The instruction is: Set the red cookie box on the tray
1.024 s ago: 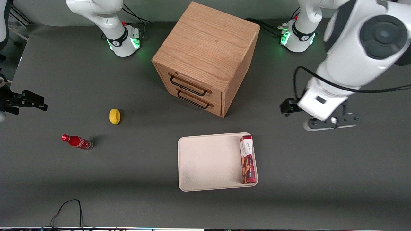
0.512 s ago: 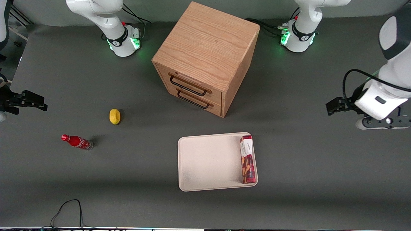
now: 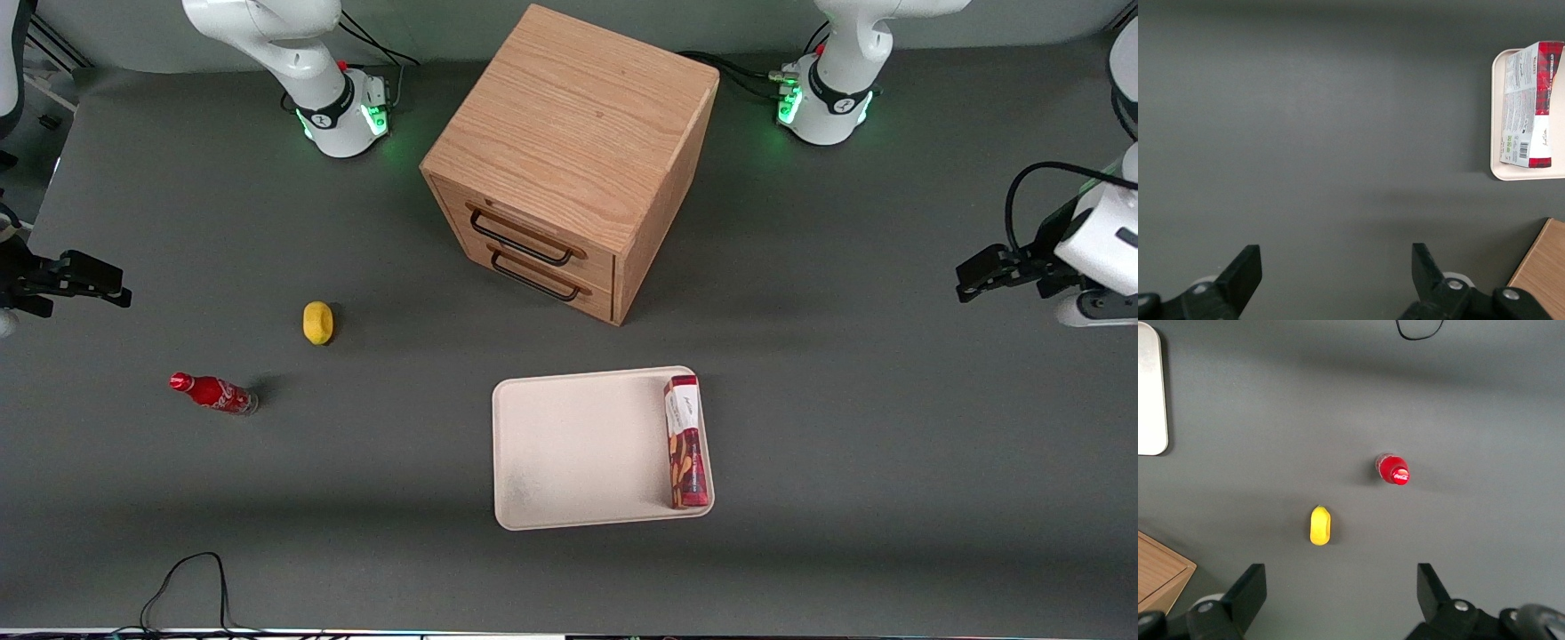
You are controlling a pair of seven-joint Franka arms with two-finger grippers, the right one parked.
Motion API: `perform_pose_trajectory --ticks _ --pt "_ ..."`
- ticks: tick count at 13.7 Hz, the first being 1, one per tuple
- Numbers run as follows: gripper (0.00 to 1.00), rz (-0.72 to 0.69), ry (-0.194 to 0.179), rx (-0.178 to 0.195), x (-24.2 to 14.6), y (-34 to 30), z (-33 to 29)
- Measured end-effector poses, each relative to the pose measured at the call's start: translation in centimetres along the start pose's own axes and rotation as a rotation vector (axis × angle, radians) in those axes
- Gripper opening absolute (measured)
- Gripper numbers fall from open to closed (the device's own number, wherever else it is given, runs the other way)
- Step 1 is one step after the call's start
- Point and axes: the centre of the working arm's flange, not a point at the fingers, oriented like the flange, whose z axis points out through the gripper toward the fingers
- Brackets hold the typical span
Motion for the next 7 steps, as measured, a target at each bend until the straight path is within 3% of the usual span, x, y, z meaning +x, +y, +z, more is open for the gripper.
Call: perform_pose_trajectory --ticks 7 --pt "1.00 -0.005 -0.002 -0.004 0.14 -0.19 -0.79"
